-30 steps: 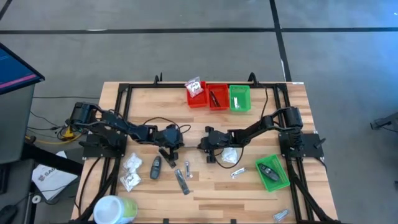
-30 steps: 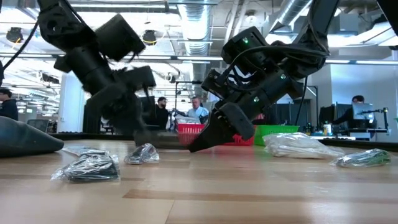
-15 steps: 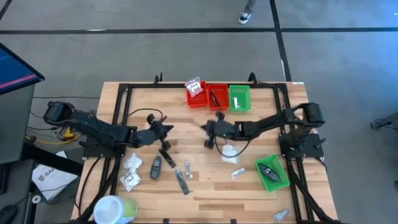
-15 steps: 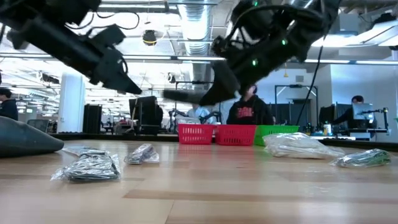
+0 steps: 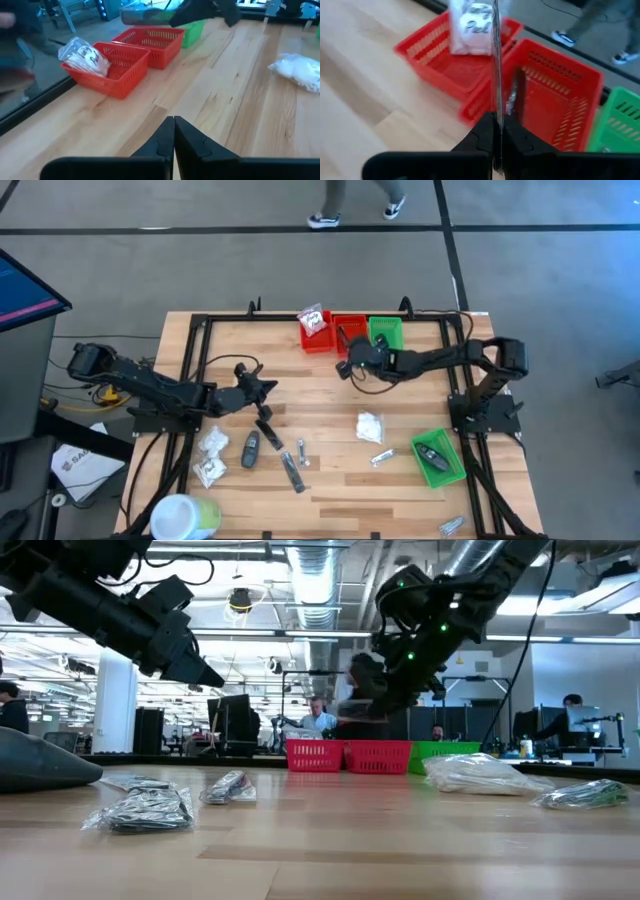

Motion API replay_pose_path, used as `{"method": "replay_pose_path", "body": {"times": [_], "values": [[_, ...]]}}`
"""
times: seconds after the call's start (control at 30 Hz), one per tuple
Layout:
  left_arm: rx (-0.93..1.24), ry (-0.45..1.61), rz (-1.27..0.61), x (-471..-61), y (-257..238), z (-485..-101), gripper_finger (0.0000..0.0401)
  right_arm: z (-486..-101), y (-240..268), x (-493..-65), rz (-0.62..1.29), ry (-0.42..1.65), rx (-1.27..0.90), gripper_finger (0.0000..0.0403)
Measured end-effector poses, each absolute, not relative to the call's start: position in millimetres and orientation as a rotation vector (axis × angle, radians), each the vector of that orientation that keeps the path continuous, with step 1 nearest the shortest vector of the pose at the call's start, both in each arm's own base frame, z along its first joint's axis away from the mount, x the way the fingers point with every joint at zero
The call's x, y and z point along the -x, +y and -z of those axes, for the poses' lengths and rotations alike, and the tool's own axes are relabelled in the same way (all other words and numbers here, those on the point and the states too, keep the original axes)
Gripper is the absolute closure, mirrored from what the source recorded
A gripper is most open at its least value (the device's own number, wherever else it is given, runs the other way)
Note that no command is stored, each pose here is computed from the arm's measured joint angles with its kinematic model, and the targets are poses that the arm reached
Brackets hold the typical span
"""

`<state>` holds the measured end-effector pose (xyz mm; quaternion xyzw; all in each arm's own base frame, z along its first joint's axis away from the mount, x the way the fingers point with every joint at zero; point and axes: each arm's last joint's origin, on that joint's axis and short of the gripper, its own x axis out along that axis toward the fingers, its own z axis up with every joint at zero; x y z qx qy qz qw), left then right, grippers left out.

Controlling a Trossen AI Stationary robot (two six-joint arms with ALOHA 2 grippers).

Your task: Pick & Place Travel size toiletries

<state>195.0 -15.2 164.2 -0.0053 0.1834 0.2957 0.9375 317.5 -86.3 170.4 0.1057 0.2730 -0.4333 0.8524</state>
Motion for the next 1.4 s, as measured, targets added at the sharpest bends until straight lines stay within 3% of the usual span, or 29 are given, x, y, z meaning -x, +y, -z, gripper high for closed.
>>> {"method": "replay_pose_path", "body": {"times": [0.4, 0.6, 0.97, 1.17, 1.4], "values": [[0.007, 0.377, -0.604, -196.3, -15.4, -162.7, 0.0399, -178.3, -96.8, -306.0, 0.914, 0.589, -0.253, 0.0401], [0.002, 0.379, -0.603, -196.3, -15.4, -162.7, 0.0399, -197.1, -79.8, -272.9, 0.929, 0.510, -0.260, 0.0401], [-0.013, 0.370, -0.610, -197.1, -13.5, -164.2, 0.0399, -232.9, -34.9, -217.5, 0.778, 0.334, -0.276, 0.0401], [-0.011, 0.366, -0.613, -197.4, -12.8, -164.7, 0.0399, -233.9, -32.3, -224.3, 0.791, 0.277, -0.277, 0.0401], [0.000, 0.354, -0.596, -198.2, -13.7, -165.8, 0.0399, -210.5, -77.7, -261.0, 0.897, 0.304, -0.351, 0.0401]]}}
